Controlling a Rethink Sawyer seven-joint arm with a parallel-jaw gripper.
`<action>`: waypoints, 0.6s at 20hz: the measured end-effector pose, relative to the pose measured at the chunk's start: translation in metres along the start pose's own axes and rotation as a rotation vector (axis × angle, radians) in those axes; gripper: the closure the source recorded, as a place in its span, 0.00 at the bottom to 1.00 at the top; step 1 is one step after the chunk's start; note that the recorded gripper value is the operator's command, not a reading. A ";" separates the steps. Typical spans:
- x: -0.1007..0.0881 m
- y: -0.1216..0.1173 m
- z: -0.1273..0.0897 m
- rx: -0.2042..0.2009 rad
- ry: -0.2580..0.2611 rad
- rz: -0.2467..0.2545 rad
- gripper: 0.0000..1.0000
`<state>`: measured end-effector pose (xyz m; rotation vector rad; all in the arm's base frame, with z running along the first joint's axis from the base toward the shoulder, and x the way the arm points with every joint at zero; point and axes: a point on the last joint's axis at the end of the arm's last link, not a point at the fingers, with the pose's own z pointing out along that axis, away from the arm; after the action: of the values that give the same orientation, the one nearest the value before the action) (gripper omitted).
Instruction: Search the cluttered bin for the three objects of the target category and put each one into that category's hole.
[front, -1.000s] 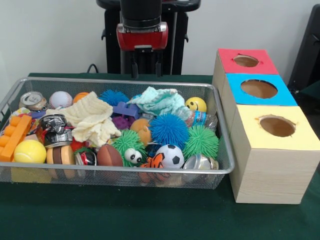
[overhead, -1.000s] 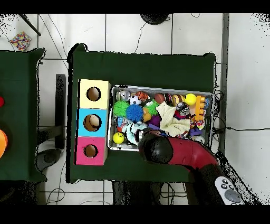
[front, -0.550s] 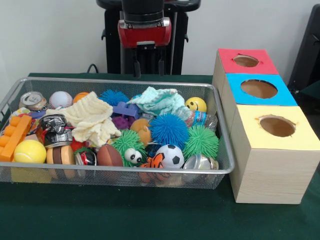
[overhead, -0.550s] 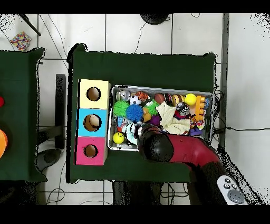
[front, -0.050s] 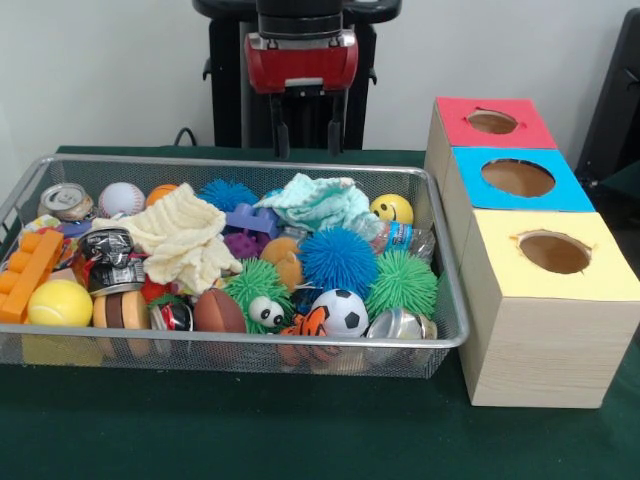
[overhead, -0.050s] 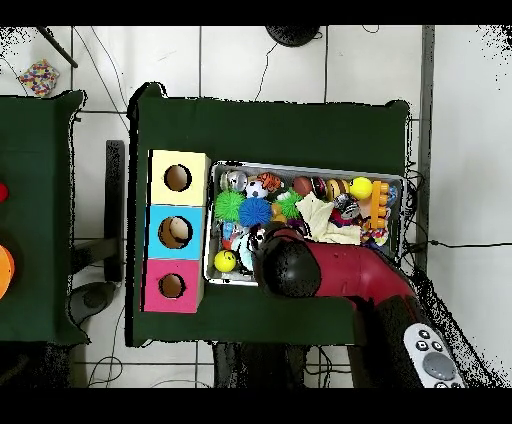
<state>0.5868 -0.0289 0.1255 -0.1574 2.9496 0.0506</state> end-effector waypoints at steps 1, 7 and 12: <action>-0.002 0.000 -0.001 0.000 -0.004 -0.001 0.00; -0.022 -0.001 -0.003 -0.021 -0.044 -0.004 0.00; -0.036 -0.011 -0.007 -0.036 -0.077 0.009 0.00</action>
<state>0.6219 -0.0367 0.1393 -0.1438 2.8735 0.1082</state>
